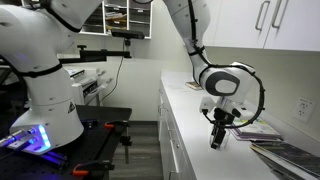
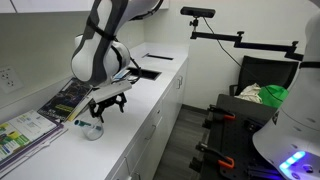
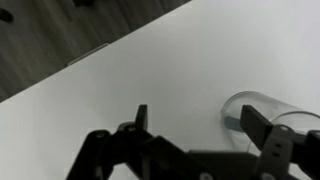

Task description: Move the cup to the right

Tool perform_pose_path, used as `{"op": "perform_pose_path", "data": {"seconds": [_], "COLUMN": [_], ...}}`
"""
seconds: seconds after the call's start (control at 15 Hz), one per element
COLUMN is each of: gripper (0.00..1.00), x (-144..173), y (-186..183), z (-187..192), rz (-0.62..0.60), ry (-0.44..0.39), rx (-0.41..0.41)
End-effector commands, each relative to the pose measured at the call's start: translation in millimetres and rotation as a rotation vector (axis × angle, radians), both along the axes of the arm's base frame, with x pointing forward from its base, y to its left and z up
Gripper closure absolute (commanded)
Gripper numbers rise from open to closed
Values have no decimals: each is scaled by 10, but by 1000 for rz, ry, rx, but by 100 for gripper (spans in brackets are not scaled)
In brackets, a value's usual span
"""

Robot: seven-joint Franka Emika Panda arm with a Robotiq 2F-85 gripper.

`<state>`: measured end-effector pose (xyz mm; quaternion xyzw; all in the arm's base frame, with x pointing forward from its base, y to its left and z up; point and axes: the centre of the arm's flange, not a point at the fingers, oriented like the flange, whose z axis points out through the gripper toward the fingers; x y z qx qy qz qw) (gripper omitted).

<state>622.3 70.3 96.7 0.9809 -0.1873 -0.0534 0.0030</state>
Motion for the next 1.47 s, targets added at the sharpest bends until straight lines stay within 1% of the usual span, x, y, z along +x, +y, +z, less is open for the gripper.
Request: {"op": "perform_pose_path", "data": {"seconds": [0.0,0.2,0.4,0.53,0.67,0.93,1.0,1.13,1.27,1.4], "gripper": [0,0,0,0,0,0,7,34,51,65], "x": [199,246,350,452,563,734,755,787,809,830], "y": [70,81,92,156,257,397,405,414,419,424], "z": [25,196,277,275,262,128,67,-58,-145,-174], "rz": [-5,-11,-12,4,17,26,24,27,29,33], "ry": [-64,-105,-145,-144,-144,-124,-112,-85,-68,-64], "rx": [31,17,36,59,64,53,51,54,50,46]}}
